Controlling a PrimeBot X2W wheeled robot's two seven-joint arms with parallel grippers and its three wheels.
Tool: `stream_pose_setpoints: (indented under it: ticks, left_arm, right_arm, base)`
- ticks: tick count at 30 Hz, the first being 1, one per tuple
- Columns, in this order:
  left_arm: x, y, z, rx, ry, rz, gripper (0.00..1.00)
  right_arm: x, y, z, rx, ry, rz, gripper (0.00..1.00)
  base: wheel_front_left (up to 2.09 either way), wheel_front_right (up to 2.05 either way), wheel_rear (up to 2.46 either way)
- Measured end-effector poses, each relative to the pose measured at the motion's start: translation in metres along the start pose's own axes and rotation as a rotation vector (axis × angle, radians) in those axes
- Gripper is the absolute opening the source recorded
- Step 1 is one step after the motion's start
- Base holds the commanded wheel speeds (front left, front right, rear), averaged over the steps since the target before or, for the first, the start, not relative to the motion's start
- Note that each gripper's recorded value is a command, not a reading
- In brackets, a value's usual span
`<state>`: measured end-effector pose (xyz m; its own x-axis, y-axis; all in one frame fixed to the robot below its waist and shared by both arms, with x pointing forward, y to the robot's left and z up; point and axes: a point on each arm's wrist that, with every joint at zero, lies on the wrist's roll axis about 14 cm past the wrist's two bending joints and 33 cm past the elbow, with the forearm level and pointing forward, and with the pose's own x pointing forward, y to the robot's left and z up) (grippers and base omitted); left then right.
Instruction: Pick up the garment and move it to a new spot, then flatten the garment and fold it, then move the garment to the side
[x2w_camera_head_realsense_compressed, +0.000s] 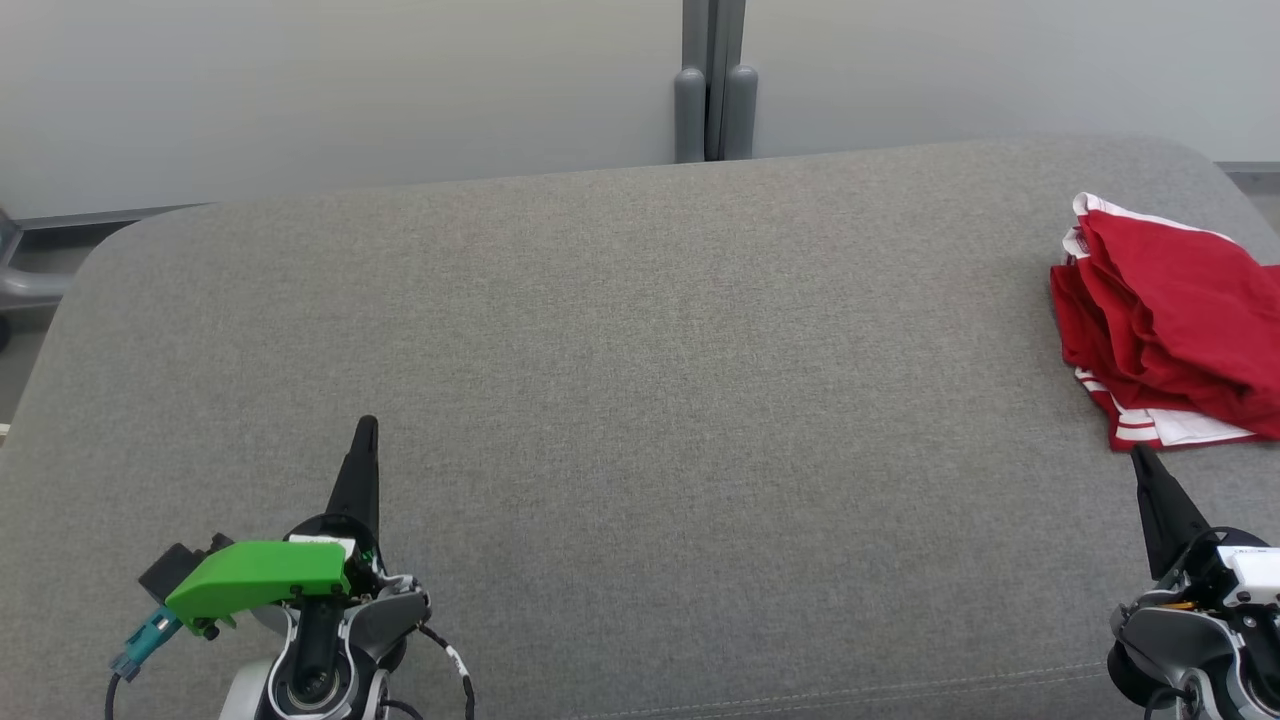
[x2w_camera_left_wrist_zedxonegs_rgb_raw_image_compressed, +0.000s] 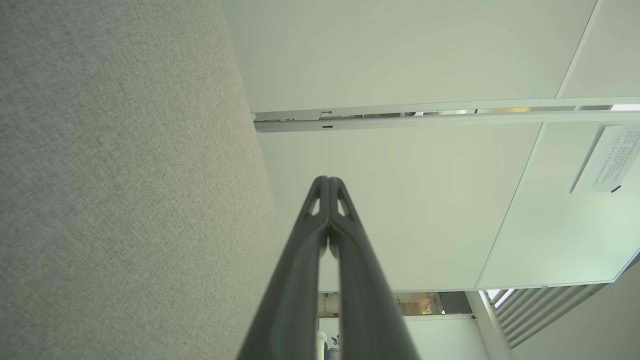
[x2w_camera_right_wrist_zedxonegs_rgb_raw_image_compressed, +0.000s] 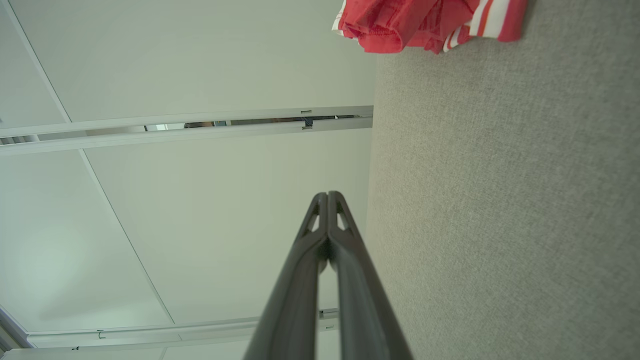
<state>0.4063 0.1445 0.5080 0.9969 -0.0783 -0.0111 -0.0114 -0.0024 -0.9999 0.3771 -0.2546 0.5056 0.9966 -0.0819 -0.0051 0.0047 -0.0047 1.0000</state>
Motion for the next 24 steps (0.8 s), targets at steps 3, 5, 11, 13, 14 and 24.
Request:
stream_pose_setpoints:
  ticks: [3, 5, 11, 13, 14, 24]
  left_arm:
    - [0.0000, 0.0000, 0.0000, 0.000, 0.000, 0.000, 0.00]
    - [0.0000, 0.0000, 0.0000, 0.000, 0.000, 0.000, 0.00]
    - [0.0000, 0.0000, -0.0001, 0.000, 0.000, 0.000, 0.00]
    - [0.0000, 0.0000, -0.0001, 0.000, 0.000, 0.000, 0.00]
    - [0.0000, 0.0000, 0.0000, 0.000, 0.000, 0.000, 0.00]
    - [0.0000, -0.0001, -0.0001, 0.000, 0.000, 0.000, 0.00]
  right_arm:
    - [0.0000, 0.0000, 0.0001, 0.000, 0.000, 0.000, 0.00]
    - [0.0000, 0.0000, 0.0001, 0.000, 0.000, 0.000, 0.00]
    - [0.0000, 0.0000, 0.0001, 0.000, 0.000, 0.000, 0.00]
    - [0.0000, 0.0000, 0.0000, 0.000, 0.000, 0.000, 0.00]
    - [0.0000, 0.0000, 0.0001, 0.000, 0.000, 0.000, 0.00]
    - [0.0000, 0.0000, 0.0001, 0.000, 0.000, 0.000, 0.00]
  base:
    - [0.00, 0.00, 0.00]
    - [0.00, 0.00, 0.00]
    - [0.00, 0.00, 0.00]
    - [0.00, 0.00, 0.00]
    - [0.00, 0.00, 0.00]
    - [0.00, 0.00, 0.00]
